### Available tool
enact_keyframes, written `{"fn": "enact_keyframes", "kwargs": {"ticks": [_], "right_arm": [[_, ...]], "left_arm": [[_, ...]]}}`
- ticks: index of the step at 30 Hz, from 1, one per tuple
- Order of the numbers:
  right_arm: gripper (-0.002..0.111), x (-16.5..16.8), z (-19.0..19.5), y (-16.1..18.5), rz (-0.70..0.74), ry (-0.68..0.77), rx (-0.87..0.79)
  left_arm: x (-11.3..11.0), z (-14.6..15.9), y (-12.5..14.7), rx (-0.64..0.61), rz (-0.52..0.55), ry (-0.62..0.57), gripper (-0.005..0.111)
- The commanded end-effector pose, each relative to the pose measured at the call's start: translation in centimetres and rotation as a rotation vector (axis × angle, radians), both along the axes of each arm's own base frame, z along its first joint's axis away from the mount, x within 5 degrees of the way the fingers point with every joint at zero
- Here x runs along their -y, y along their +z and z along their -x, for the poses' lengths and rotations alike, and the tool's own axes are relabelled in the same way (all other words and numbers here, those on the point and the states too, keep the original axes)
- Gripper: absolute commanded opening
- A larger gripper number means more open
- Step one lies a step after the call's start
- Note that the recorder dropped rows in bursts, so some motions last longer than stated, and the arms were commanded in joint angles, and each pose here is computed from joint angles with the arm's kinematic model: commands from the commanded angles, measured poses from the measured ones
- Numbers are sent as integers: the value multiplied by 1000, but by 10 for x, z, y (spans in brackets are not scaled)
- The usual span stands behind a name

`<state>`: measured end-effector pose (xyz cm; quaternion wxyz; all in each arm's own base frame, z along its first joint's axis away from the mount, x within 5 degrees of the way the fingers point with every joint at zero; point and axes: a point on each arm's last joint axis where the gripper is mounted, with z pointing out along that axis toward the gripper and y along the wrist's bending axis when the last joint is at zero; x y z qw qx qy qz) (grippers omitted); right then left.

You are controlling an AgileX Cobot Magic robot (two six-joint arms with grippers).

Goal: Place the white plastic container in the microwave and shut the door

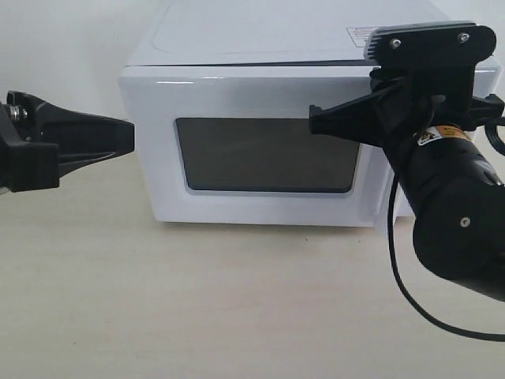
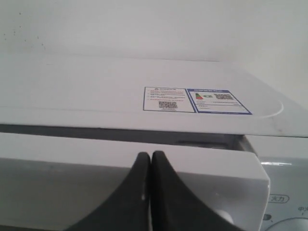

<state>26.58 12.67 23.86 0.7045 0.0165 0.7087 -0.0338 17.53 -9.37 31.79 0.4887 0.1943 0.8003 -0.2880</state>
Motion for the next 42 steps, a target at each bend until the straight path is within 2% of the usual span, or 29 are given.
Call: {"fn": "enact_keyframes", "kwargs": {"ticks": [1,10,20,42], "right_arm": [[0,-1,-1,-1,-14,5,-16],[0,-1,-1,-1,-15,5,-16],[0,-3,-8,-17,9,-33,0],[0,-11,-18,-6,24,-20,-19]], "left_arm": [[1,3,1,-7,19,-7,4],[2,3,0,-12,19,-15,4],[2,3,0,-8,16,-15,4],[2,3,0,-9,16,-17,4]]}}
